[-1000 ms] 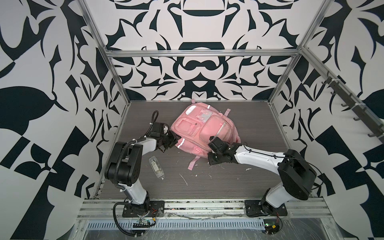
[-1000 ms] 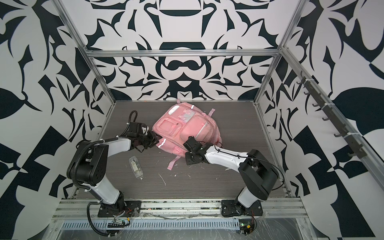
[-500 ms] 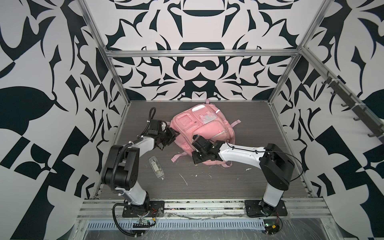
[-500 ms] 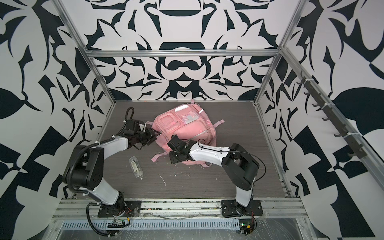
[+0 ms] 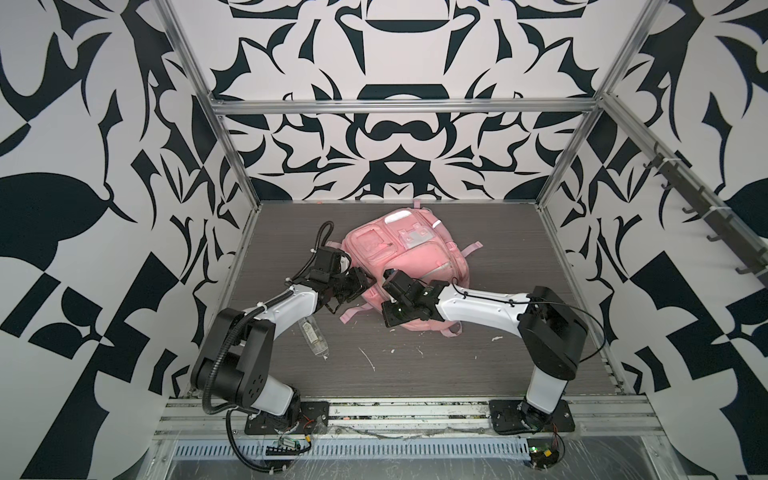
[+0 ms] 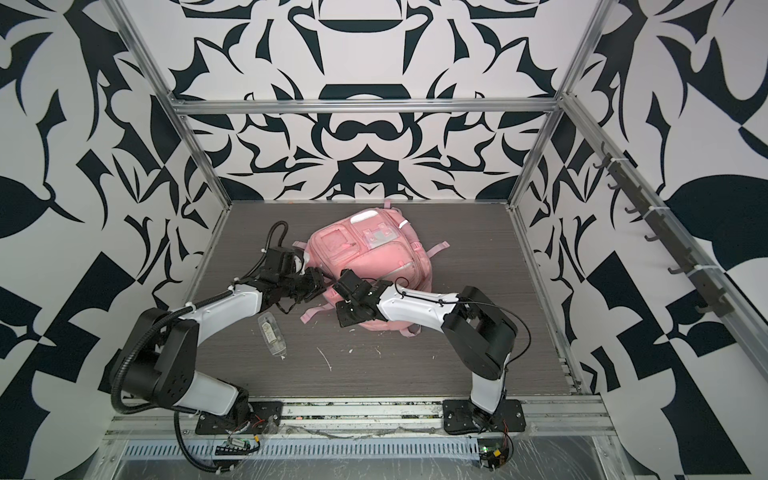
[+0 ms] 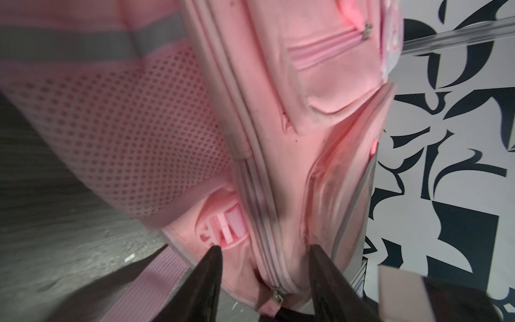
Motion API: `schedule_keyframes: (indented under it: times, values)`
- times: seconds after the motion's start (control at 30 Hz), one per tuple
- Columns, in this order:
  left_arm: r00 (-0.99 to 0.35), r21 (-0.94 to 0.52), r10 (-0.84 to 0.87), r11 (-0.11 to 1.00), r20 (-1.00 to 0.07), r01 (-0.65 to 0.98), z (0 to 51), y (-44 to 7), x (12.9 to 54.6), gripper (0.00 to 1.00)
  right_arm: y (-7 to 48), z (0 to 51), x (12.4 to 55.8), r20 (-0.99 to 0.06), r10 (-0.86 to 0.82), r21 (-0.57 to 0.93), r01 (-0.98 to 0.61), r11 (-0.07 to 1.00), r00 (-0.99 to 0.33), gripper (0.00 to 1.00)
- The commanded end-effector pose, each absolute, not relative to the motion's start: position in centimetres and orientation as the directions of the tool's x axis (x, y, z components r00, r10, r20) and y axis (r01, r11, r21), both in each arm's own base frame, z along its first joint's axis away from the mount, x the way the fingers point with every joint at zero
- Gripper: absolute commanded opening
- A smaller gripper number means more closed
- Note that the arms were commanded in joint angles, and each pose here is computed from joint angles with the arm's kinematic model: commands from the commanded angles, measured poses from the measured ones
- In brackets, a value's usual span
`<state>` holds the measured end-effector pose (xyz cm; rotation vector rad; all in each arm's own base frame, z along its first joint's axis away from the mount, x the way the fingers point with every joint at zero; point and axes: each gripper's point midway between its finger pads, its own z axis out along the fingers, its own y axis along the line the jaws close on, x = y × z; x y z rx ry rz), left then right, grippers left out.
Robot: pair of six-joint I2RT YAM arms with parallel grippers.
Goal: Pack the student bag
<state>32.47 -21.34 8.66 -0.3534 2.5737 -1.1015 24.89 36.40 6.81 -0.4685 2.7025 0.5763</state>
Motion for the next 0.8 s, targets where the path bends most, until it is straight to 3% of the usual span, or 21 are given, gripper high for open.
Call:
schedule_keyframes:
  times: [0.0, 0.2, 0.47, 0.77]
  values:
    - [-0.920, -0.723, -0.344, 0.683, -0.186, -0.108, 7.7, -21.9, 33.1, 0.53, 38.6, 9.9, 25.0, -0.440, -0.230, 0.390, -0.416, 0.821, -0.868, 0.00]
    - [-0.929, -0.721, -0.336, 0.681, -0.157, -0.125, 6.0, -22.7, 33.5, 0.49, 38.3, 10.0, 24.8, -0.442, -0.237, 0.378, -0.420, 0.825, -0.865, 0.00]
    - [-0.926, -0.713, -0.340, 0.690, -0.164, -0.128, 6.0, -22.4, 33.9, 0.21, 36.9, 9.4, 24.0, -0.424, -0.255, 0.349, -0.416, 0.839, -0.869, 0.00]
    - [-0.914, -0.711, -0.368, 0.689, -0.171, -0.144, 6.2, -20.6, 35.1, 0.11, 34.0, 9.1, 22.9, -0.412, -0.271, 0.295, -0.409, 0.863, -0.870, 0.00]
